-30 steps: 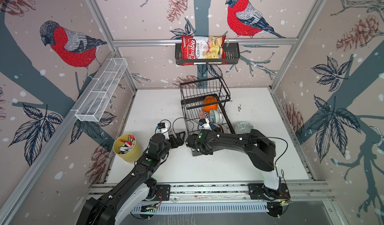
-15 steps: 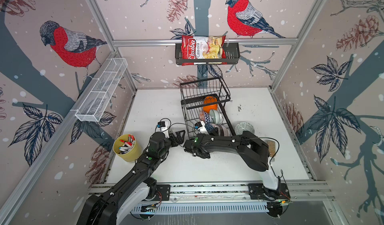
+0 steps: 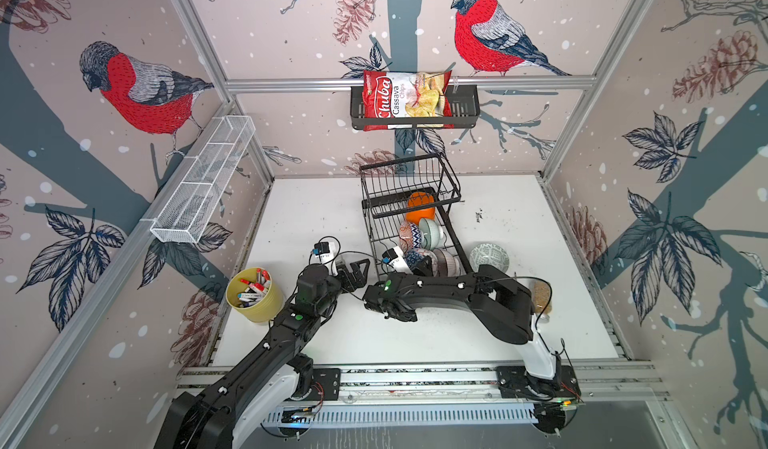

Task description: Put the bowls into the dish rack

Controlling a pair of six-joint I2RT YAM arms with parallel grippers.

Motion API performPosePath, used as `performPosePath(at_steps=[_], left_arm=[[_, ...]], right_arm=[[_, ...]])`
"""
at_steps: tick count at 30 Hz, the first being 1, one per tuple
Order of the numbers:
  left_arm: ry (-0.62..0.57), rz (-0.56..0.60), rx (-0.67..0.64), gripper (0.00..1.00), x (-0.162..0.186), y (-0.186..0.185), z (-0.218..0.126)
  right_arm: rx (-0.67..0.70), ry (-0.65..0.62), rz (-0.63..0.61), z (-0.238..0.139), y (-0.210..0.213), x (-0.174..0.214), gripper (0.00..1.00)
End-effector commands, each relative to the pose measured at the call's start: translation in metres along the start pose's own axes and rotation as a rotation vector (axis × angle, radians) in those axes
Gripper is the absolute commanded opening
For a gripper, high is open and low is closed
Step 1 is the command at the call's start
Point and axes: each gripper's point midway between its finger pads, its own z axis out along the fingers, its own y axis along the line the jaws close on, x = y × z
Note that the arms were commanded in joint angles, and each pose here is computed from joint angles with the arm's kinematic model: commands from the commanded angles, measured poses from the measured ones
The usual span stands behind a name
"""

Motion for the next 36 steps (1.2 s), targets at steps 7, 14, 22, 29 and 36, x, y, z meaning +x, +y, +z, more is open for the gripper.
performPosePath(at_steps=[7, 14, 22, 29, 36], left_arm=[[-0.020, 0.011, 0.021, 0.96, -0.003, -0.003, -0.003], [-0.025, 0.009, 0.020, 0.96, -0.001, -0.001, -0.005], [-0.031, 0.006, 0.014, 0.96, -0.001, 0.000, -0.007], [-0.028, 0.005, 0.014, 0.96, 0.000, 0.001, -0.007], [-0.027, 0.005, 0.015, 0.96, 0.001, 0.001, -0.007]], right_arm=[[-0.191, 0.128, 0.080, -0.006, 0.052, 0.018, 0.00], [-0.209, 0.151, 0.083, -0.008, 0.056, 0.022, 0.05], [-0.204, 0.161, 0.074, -0.013, 0.057, 0.024, 0.11], [-0.204, 0.166, 0.081, -0.015, 0.057, 0.024, 0.16], [-0.203, 0.170, 0.087, -0.016, 0.055, 0.023, 0.21]])
